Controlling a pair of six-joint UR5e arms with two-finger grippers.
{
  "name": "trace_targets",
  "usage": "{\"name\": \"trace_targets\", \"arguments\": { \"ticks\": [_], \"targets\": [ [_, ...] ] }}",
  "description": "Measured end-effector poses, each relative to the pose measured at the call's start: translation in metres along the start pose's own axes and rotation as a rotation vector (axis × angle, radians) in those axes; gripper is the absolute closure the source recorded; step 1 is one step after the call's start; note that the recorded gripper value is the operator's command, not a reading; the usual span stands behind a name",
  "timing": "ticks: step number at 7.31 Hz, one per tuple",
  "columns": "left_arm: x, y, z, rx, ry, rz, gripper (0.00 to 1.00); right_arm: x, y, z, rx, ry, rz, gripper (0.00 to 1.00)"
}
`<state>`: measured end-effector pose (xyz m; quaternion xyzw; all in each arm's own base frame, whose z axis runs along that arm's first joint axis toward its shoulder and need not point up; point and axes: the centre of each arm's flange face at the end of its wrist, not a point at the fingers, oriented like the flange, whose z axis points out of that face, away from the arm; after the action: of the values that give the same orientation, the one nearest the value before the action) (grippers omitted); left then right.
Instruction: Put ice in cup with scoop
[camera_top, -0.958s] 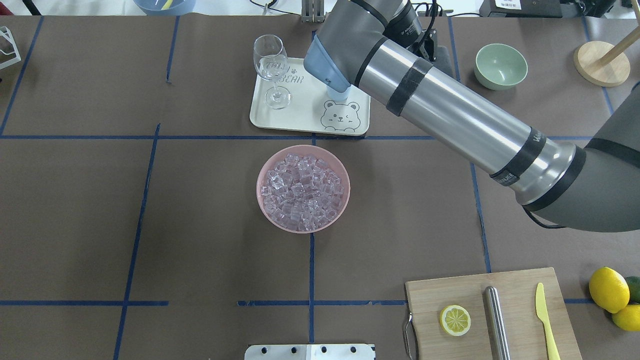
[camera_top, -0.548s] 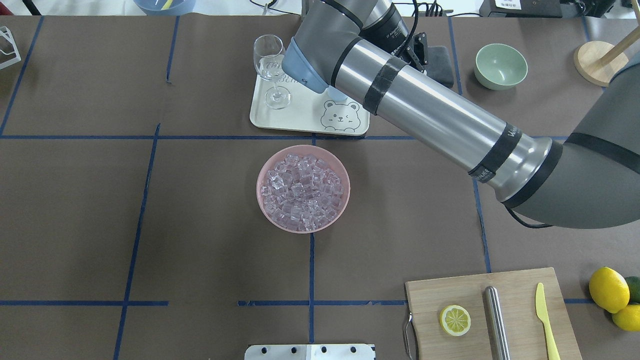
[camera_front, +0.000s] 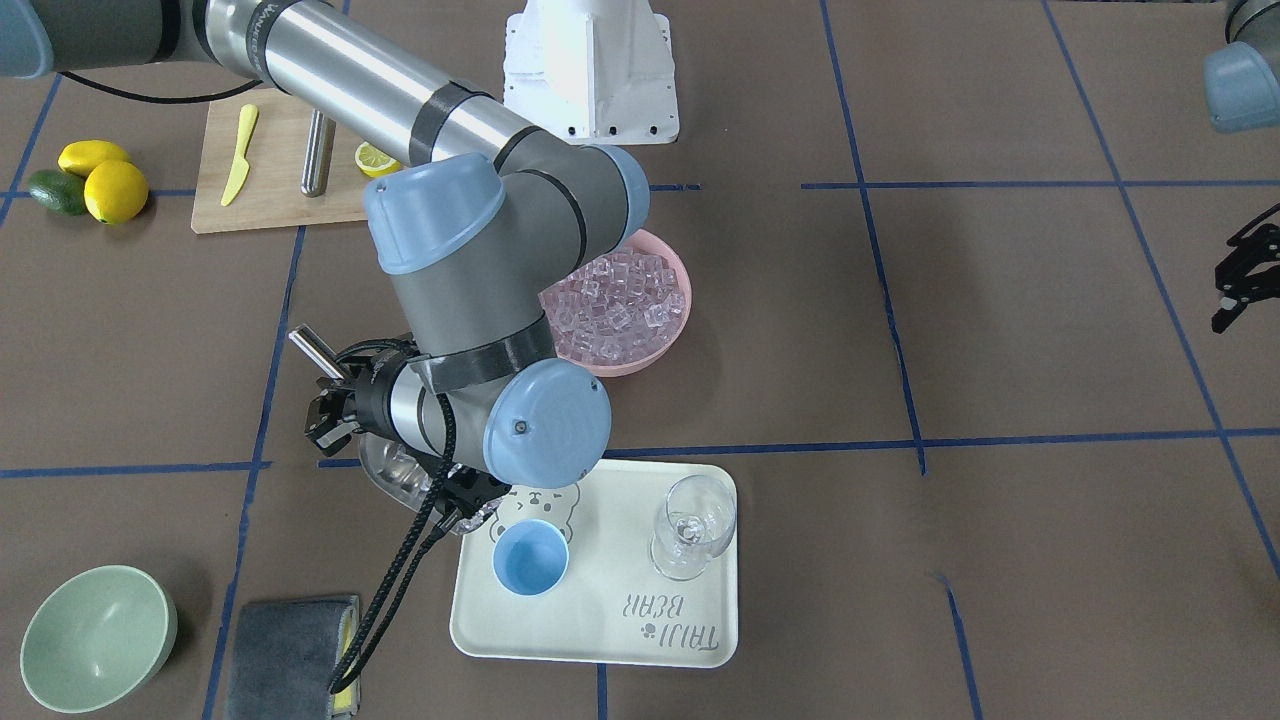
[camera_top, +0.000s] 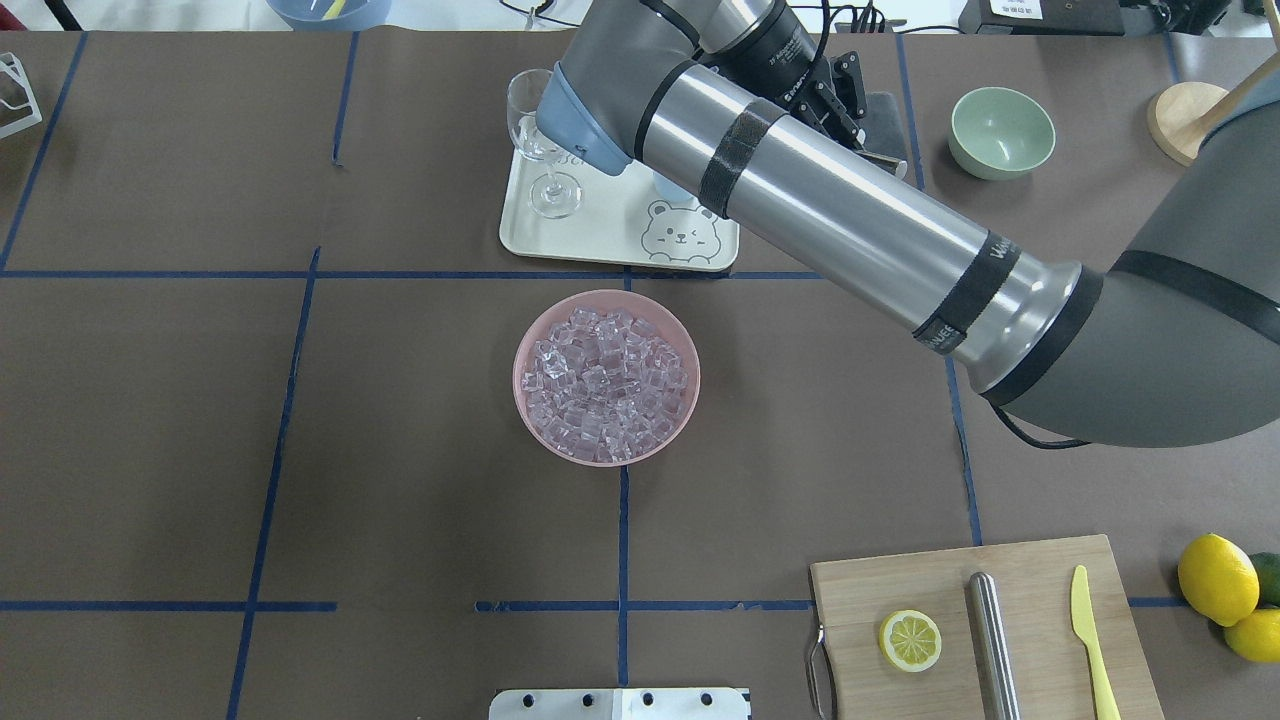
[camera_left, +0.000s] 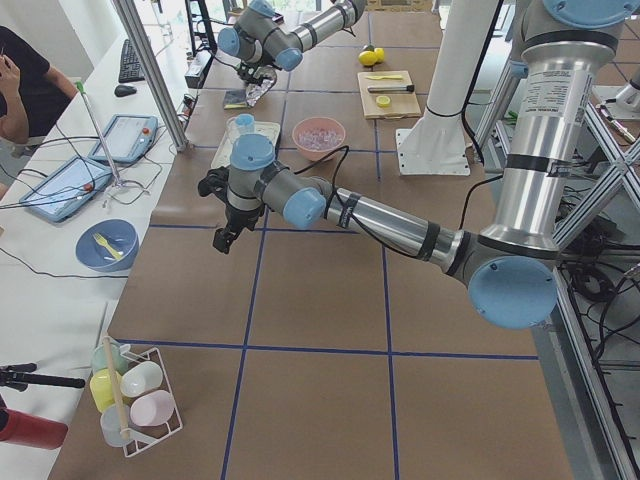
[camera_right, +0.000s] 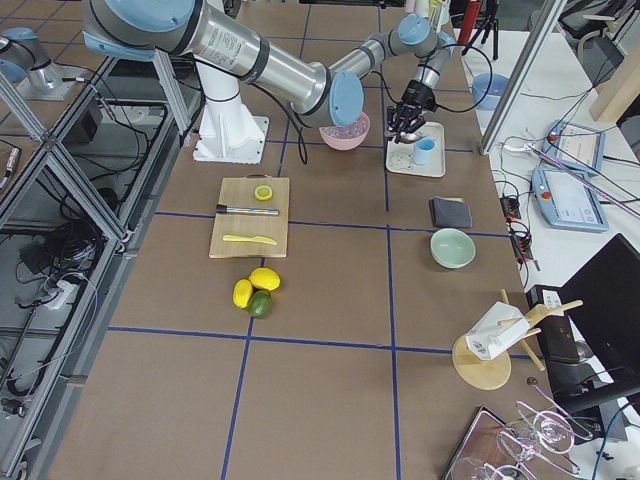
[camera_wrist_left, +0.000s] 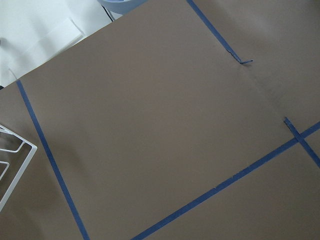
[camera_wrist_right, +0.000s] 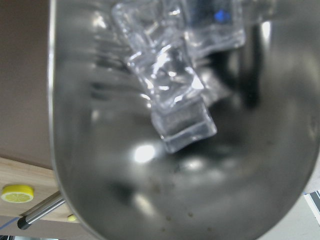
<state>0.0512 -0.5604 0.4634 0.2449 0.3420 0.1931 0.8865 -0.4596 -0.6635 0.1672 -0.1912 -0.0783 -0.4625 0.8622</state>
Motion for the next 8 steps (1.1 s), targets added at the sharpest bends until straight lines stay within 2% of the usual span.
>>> {"name": "trace_targets", "arguments": {
  "ticks": [6,8],
  "targets": [
    [0.0006,-0.0003,0.0005,-0.001,0.001,0.001,0.00,0.0003,0.0008,-0.0020,0.001,-0.001,-0.001,1.00],
    [0.0014,-0.0018,0.0003,0.000,0.001,0.003,0.00,-0.0011,0.0042,-0.0061,0.019,-0.008,0.007,1.00]
  ]
}}
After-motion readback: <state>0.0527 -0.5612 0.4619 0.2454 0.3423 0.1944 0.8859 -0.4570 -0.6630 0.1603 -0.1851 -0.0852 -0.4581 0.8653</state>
